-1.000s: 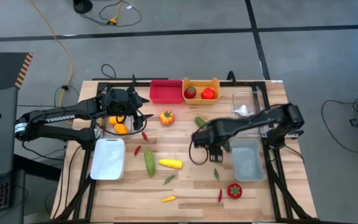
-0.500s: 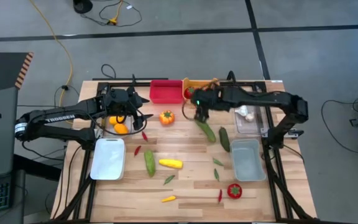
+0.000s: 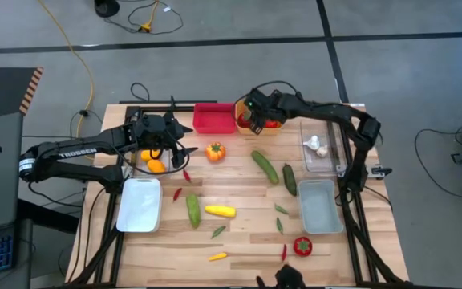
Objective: Sort produce into baskets
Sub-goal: Put the red tomato into the yellow bin
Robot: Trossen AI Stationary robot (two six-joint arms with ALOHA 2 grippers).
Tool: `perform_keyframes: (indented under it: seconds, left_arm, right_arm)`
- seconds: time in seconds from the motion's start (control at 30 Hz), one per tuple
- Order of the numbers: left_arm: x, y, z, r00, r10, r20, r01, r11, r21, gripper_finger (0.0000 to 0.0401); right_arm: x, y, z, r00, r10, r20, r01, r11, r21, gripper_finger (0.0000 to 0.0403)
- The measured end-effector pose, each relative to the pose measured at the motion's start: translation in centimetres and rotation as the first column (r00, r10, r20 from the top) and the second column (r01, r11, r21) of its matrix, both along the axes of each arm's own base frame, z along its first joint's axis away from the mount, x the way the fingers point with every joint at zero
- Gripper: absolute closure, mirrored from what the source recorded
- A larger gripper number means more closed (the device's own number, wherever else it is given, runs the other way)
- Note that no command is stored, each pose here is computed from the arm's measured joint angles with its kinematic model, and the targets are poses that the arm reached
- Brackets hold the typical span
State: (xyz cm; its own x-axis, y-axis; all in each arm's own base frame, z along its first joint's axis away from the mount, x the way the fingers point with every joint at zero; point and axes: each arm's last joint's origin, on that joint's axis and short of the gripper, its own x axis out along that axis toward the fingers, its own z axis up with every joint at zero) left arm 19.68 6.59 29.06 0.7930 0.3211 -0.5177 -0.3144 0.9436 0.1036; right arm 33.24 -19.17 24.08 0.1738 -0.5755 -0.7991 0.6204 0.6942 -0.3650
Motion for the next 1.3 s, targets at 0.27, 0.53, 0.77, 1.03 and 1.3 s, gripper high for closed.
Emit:
perform_keyframes:
  seconds: [0.27,0.53,0.77,1.03,1.3]
  left_arm:
    - [0.0,0.0,0.0,1.0,-0.002,-0.001,0.002,1.0,0.003,0.0083]
    - [0.0,0.0,0.0,1.0,-0.002,-0.001,0.002,1.0,0.003,0.0083]
    - [0.0,0.0,0.0,1.0,-0.002,-0.001,0.002,1.0,0.003,0.0083]
    - [0.0,0.0,0.0,1.0,-0.002,-0.001,0.002,1.0,0.002,0.0083]
    - [0.0,0.0,0.0,1.0,0.002,0.002,-0.002,1.0,-0.004,0.0083]
  right_arm:
    - [-0.3,-2.7,-1.6,0.999,-0.045,0.002,0.045,0.999,-0.002,0.0116]
    - [-0.6,-3.3,-1.6,0.998,-0.05,0.023,0.05,0.999,0.01,0.0116]
    - [-0.5,-3.2,-1.5,0.999,-0.039,0.036,0.039,0.999,0.021,0.0116]
    - [-0.5,-3.2,-1.5,0.999,-0.036,0.034,0.036,0.999,0.021,0.0076]
    - [-0.5,-3.2,-1.5,0.999,-0.037,0.033,0.036,0.999,0.022,0.0008]
